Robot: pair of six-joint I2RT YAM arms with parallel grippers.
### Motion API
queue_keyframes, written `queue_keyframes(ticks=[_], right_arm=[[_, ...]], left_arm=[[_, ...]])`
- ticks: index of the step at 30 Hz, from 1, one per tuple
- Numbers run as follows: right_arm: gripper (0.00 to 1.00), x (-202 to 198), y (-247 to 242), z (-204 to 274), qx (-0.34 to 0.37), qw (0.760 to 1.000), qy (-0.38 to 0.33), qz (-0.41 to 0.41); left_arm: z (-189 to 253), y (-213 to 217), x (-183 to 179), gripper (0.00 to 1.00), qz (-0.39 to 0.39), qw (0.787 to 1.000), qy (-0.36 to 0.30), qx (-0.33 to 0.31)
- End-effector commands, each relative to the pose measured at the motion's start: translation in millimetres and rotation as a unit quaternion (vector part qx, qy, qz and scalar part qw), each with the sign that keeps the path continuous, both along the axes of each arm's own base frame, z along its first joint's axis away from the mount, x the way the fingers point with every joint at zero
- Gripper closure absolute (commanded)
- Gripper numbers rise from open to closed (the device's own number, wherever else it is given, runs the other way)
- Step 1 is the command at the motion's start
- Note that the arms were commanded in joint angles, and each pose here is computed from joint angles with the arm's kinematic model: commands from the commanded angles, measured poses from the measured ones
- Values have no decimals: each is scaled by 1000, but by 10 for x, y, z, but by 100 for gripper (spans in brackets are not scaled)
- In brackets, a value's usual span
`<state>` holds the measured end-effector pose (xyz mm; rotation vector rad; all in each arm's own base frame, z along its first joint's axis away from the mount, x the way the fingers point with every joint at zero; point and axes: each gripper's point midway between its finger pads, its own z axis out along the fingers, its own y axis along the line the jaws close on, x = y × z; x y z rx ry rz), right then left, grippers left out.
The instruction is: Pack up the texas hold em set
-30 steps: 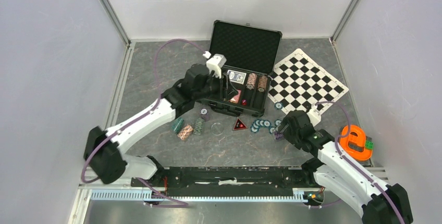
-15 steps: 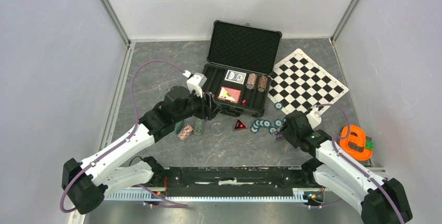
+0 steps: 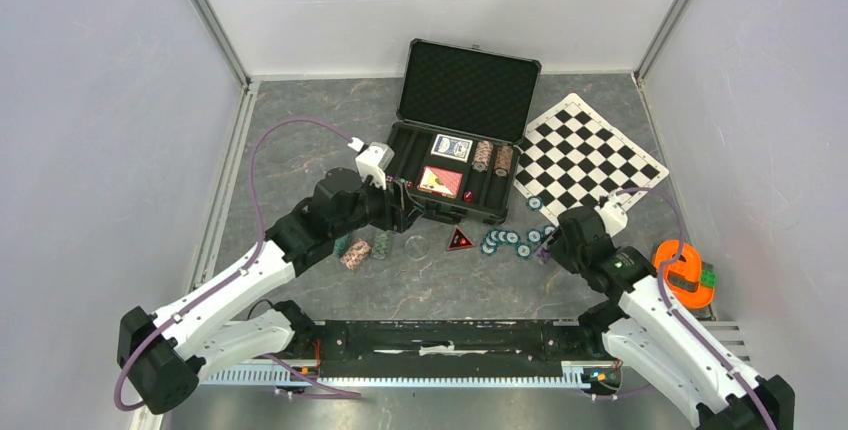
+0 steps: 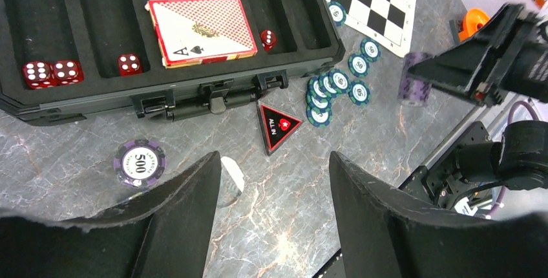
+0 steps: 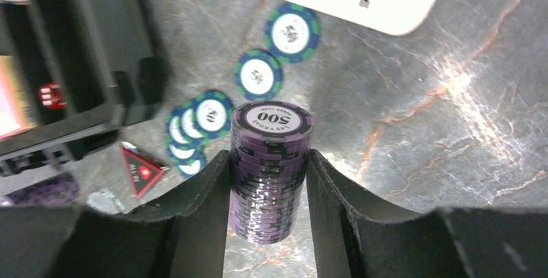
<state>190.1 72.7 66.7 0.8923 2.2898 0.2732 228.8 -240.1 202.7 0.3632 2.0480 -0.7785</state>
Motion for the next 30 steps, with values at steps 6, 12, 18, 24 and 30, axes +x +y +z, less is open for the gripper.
queue_keyframes(ticks=[6,12,18,24,30], right_arm=[[74,469,261,1023,-4,985,-143,96],[74,647,668,1366,28,952,-230,201],[74,797,1059,1643,80,915,-291,267],[74,864,1319,1789,120,888,-321,308],[74,850,1397,1979,135,859,-371,325]], left_arm=[[79,-195,-88,30,-58,998,-9,-29],[134,-313,-101,9,-78,996,-6,-51],[201,-223,-29,0,-46,997,-29,-56],[243,-470,-86,0,-95,992,-13,-78],[358,-750,-71,0,-113,986,-7,-123]])
